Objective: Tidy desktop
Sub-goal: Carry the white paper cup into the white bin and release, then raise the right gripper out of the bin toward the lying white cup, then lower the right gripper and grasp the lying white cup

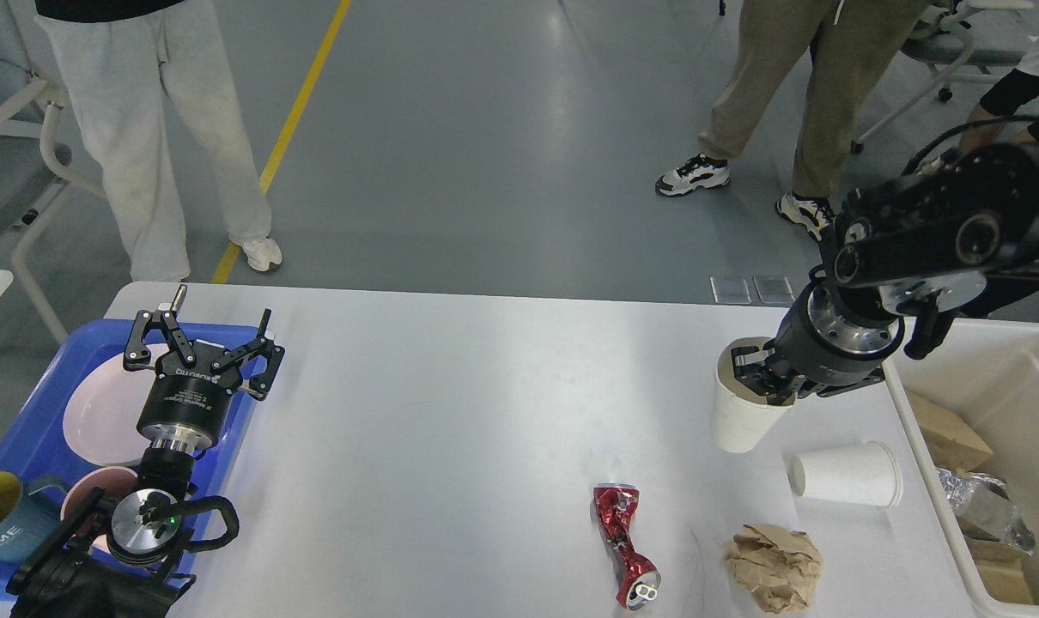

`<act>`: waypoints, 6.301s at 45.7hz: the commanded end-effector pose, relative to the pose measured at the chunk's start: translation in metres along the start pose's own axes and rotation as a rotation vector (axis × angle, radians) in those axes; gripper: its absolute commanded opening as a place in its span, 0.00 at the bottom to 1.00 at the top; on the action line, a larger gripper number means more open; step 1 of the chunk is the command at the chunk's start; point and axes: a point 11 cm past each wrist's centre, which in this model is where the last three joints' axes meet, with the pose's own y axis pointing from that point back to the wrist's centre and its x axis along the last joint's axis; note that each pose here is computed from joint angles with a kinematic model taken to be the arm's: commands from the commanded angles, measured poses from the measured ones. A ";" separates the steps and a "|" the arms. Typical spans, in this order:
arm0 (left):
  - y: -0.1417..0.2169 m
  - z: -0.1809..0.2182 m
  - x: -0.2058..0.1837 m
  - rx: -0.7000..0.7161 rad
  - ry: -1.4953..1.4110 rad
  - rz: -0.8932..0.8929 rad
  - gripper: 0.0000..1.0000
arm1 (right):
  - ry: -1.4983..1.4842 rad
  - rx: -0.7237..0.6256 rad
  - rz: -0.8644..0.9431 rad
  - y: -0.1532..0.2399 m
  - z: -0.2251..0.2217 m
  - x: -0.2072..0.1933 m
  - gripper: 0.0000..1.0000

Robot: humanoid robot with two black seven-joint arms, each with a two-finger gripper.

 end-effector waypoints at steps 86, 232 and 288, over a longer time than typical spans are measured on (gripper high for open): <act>0.000 0.000 0.000 -0.001 0.000 0.001 0.96 | -0.546 -0.473 0.473 -0.290 0.306 -0.143 0.73; 0.000 0.000 0.000 -0.001 0.000 -0.001 0.96 | -1.252 0.146 0.169 -0.082 0.137 -0.017 1.00; 0.000 0.000 0.000 0.001 0.000 -0.001 0.96 | -1.304 -0.003 0.212 -0.258 0.162 -0.053 0.95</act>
